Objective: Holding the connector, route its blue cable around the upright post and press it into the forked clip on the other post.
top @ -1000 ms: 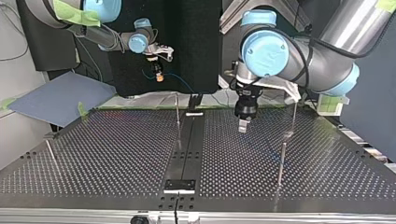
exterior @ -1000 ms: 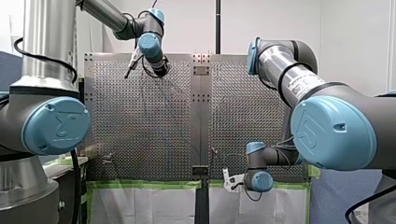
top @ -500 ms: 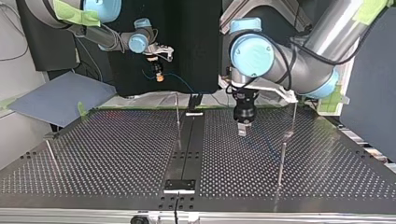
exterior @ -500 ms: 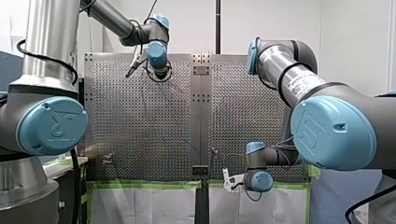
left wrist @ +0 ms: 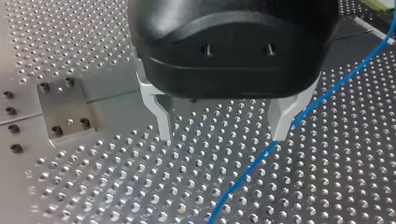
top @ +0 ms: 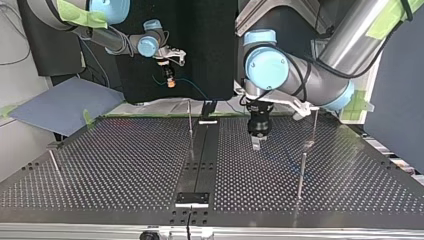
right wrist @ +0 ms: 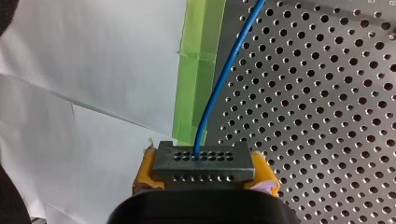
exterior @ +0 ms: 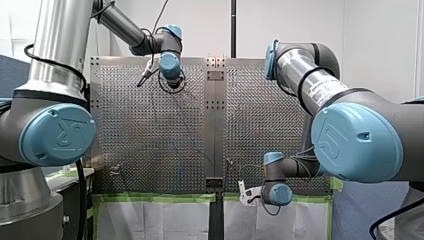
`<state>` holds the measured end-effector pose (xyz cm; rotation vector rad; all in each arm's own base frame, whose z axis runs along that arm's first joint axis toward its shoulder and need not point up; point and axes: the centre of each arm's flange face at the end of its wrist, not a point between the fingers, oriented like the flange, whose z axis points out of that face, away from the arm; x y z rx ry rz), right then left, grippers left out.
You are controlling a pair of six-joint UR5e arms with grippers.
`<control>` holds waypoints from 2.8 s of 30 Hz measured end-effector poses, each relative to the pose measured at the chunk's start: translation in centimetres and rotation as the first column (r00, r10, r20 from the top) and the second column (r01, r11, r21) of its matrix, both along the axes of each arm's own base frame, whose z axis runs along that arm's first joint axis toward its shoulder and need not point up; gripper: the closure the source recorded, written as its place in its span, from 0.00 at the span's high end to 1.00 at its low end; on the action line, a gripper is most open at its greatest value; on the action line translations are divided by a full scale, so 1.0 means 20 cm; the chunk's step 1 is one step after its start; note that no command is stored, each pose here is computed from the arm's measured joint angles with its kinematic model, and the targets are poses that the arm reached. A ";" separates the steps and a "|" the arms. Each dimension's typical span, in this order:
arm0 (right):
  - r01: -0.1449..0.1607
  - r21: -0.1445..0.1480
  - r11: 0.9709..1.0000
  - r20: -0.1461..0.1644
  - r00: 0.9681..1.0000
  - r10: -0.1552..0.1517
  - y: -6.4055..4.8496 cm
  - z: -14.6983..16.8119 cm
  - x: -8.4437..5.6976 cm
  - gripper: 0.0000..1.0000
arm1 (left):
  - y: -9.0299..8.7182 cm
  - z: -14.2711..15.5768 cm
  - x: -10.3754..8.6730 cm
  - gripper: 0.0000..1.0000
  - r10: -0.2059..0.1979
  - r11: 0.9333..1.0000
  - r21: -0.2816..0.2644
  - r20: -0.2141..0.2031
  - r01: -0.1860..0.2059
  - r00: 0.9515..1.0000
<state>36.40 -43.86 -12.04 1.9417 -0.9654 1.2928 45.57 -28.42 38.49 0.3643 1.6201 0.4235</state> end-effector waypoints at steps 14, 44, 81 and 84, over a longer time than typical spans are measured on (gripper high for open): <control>-0.001 0.000 1.000 -0.002 1.000 0.001 0.00 0.00 0.00 0.00 | 0.16 -0.01 0.18 1.00 0.020 0.999 -0.027 0.024 -0.020 1.000; 0.000 0.000 1.000 0.007 1.000 0.000 0.00 0.00 0.01 0.00 | 0.01 -0.55 0.28 1.00 0.013 0.998 0.066 -0.170 -0.002 0.985; -0.014 -0.011 1.000 0.006 1.000 0.014 0.01 0.00 0.03 0.00 | -0.39 -1.25 0.14 1.00 -0.054 0.997 0.032 -0.252 0.064 0.966; -0.015 -0.013 1.000 0.008 1.000 0.015 0.01 0.00 0.03 0.00 | -0.42 -1.33 0.13 1.00 -0.065 0.997 0.023 -0.265 0.074 0.962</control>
